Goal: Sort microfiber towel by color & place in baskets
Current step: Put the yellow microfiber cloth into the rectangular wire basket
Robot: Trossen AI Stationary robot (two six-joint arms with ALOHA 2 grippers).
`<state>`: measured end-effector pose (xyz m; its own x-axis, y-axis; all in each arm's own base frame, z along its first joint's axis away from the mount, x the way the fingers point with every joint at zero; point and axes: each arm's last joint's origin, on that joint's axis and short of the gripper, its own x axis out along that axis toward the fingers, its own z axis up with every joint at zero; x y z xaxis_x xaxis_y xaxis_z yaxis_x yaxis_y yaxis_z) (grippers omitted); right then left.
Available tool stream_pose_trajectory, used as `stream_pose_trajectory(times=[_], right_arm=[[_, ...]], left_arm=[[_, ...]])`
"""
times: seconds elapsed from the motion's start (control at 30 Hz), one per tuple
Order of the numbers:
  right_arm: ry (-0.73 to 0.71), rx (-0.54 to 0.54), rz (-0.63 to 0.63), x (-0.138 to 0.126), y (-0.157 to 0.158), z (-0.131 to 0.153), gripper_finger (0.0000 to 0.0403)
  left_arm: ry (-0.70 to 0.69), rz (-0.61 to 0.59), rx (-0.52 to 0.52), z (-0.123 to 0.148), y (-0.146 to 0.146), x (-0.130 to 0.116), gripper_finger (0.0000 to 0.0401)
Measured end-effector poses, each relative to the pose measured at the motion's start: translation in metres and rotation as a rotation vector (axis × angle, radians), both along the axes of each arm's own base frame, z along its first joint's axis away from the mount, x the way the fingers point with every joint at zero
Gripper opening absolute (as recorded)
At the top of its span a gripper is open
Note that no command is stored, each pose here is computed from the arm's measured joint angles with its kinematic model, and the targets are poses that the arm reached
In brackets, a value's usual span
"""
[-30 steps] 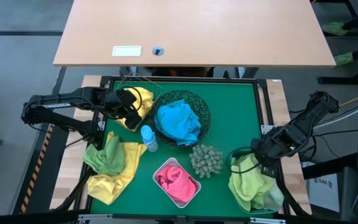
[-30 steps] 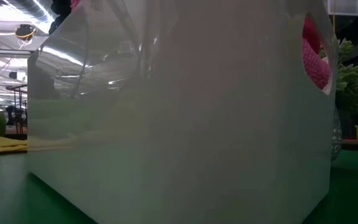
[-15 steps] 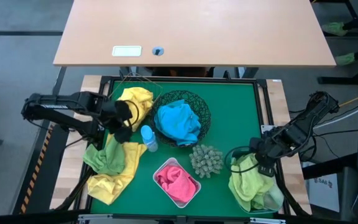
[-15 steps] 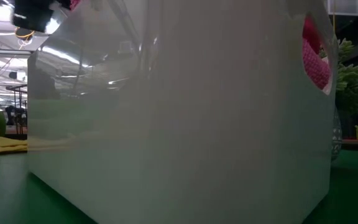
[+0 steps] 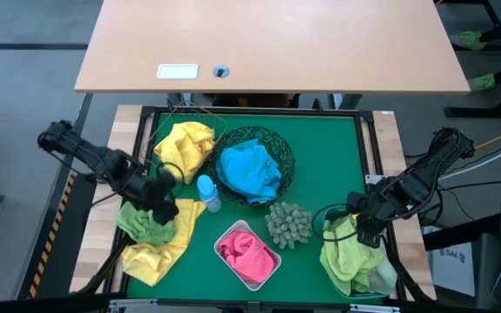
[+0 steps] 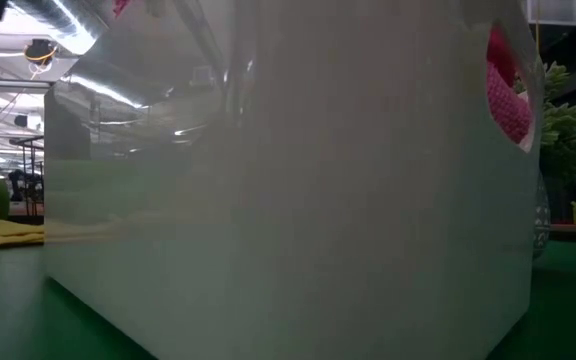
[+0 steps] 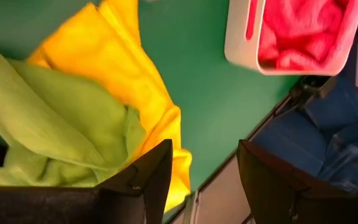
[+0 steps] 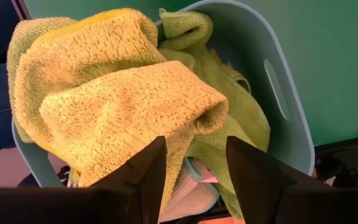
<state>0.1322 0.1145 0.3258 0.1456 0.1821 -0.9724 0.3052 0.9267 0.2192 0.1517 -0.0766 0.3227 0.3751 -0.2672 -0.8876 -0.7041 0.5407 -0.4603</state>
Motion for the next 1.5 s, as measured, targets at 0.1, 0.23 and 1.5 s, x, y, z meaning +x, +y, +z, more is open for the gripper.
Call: stream_pose_trajectory(times=[0.1, 0.23, 1.5], right_arm=[[0.0, -0.001, 0.0, 0.0, 0.0, 0.0, 0.0168], [-0.02, -0.021, -0.007, 0.001, -0.001, 0.0, 0.0168], [-0.043, -0.02, -0.011, 0.002, 0.0, 0.0, 0.0168]], left_arm=[[0.015, -0.035, -0.011, -0.003, -0.016, 0.001, 0.0174], [0.037, -0.107, -0.024, -0.012, -0.044, 0.004, 0.0174], [0.265, -0.357, 0.187, -0.093, -0.139, 0.012, 0.0174]])
